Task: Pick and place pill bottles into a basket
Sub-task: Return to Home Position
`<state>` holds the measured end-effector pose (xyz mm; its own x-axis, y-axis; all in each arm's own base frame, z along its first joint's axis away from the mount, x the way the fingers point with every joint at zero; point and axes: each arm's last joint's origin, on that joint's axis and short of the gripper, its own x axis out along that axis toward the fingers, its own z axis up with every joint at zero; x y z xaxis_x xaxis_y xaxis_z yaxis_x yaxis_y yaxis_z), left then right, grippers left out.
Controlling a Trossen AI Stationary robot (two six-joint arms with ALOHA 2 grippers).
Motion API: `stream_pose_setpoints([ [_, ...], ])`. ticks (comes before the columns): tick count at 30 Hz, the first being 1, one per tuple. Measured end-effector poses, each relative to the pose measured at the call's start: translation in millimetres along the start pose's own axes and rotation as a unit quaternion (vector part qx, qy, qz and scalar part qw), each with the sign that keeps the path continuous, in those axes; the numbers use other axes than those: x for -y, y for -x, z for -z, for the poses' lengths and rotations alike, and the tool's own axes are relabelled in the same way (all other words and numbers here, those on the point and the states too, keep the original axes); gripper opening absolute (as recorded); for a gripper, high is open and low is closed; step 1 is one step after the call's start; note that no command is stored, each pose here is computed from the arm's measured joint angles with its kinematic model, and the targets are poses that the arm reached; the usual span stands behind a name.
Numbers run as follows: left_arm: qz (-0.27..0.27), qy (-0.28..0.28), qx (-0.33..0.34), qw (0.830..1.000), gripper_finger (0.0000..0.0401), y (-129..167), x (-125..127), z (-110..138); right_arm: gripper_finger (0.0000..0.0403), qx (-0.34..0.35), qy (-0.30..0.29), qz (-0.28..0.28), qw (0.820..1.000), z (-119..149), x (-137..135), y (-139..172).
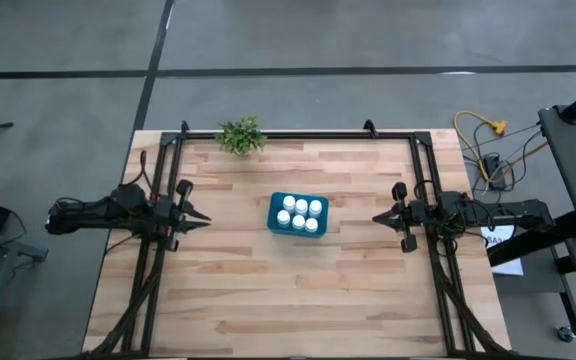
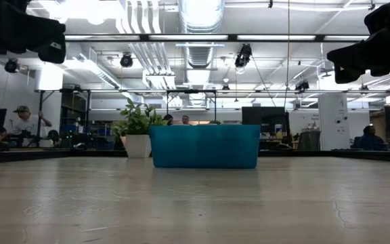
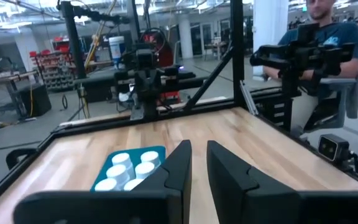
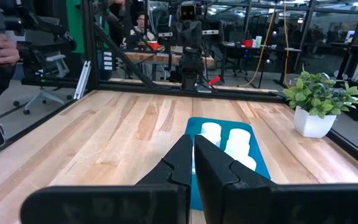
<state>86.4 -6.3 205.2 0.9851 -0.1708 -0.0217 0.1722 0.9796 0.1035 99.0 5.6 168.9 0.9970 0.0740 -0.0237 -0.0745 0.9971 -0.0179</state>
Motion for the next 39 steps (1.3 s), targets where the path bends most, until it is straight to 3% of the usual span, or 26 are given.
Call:
stream_pose_setpoints([
  [8,0.002,0.001,-0.012,1.0,0.0033,-2,0,7,0.0009,0.0,0.0,0.0,1.0,0,0,0],
  [14,-0.038,0.0,-0.017,0.999,0.0033,-5,-1,18,0.0009,0.0,0.0,0.0,1.0,0,0,0],
  [23,-0.045,-0.011,0.034,0.998,0.0033,-6,-2,11,0.0009,0.0,0.0,0.0,1.0,0,0,0],
  [31,-0.047,-0.021,0.048,0.998,0.0033,-12,-1,30,0.0009,0.0,0.0,0.0,1.0,0,0,0],
  [39,-0.047,-0.022,0.057,0.997,0.0033,-12,-1,29,0.0009,0.0,0.0,0.0,1.0,0,0,0],
])
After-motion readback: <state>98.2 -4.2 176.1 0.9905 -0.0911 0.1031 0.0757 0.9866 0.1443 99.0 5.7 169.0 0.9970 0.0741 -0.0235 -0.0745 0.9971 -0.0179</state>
